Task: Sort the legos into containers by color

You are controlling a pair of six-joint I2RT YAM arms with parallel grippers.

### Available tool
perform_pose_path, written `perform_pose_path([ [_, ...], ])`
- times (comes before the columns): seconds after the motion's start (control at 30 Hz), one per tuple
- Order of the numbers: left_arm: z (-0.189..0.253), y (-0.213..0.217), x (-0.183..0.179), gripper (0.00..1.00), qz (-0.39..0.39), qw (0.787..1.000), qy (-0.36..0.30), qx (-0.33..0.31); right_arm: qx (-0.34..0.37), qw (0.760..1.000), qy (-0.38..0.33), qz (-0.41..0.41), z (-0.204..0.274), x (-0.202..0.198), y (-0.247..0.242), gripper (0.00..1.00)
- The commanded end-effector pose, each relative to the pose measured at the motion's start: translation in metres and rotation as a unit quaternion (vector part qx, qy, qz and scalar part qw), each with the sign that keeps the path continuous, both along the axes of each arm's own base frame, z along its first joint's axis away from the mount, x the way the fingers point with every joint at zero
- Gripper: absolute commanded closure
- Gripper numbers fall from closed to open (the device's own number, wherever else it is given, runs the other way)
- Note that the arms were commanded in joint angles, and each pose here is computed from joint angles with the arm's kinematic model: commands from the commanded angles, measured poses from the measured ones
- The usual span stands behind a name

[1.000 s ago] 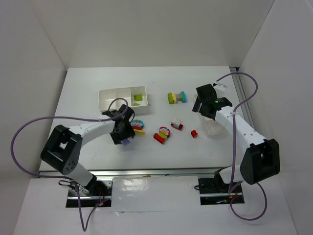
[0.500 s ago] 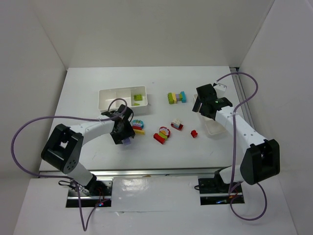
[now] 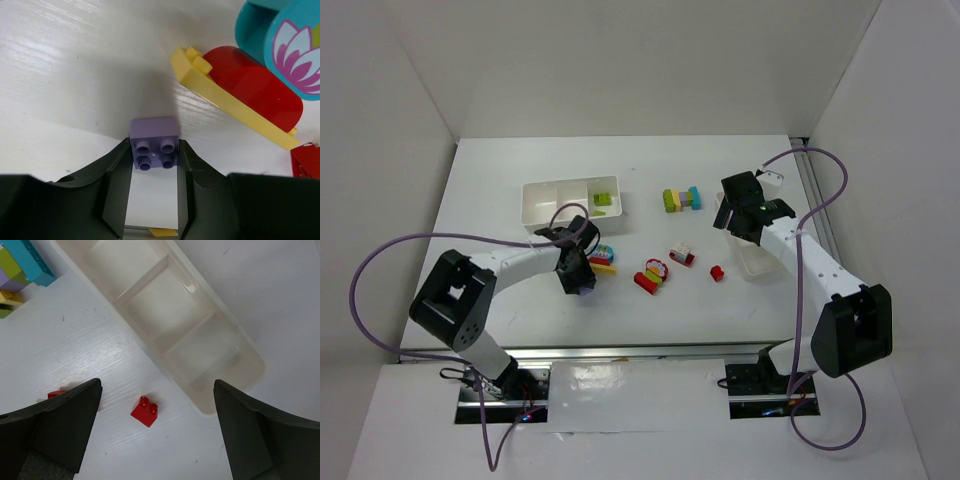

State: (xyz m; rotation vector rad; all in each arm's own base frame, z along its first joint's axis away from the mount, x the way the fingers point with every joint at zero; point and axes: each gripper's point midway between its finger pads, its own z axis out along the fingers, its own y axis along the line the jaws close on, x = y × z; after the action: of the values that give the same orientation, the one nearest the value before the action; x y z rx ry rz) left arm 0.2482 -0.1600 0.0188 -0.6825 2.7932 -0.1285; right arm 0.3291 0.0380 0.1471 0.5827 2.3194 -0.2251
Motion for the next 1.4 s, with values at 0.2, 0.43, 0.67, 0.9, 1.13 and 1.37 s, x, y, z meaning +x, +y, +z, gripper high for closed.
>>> perform_pose_path([
  [0.2, 0.064, -0.033, 0.016, 0.81, -0.122, 0.989, -0.076, 0.019, 0.002, 0.999, -0.041, -0.012, 0.022, 0.009, -0.004, 0.00],
  [0.43, 0.121, -0.060, 0.049, 0.94, -0.179, 0.970, -0.162, -0.006, 0.027, 0.997, -0.071, -0.011, 0.045, 0.021, 0.005, 0.00],
  [0.67, 0.155, -0.080, 0.088, 0.94, -0.213, 0.954, -0.212, -0.010, 0.026, 0.995, -0.093, -0.017, 0.063, 0.023, 0.002, 0.00],
  [0.9, 0.184, -0.175, 0.103, 0.97, -0.382, 0.886, -0.224, -0.140, 0.033, 0.990, -0.120, -0.065, 0.079, 0.004, -0.015, 0.00],
  [1.13, 0.165, -0.268, 0.098, 1.00, -0.454, 0.827, -0.172, -0.284, 0.072, 0.971, -0.174, -0.146, 0.100, -0.034, -0.038, 0.00],
  [1.37, 0.165, -0.320, 0.123, 1.00, -0.451, 0.799, -0.180, -0.354, 0.089, 0.963, -0.193, -0.163, 0.109, -0.055, -0.045, 0.01],
])
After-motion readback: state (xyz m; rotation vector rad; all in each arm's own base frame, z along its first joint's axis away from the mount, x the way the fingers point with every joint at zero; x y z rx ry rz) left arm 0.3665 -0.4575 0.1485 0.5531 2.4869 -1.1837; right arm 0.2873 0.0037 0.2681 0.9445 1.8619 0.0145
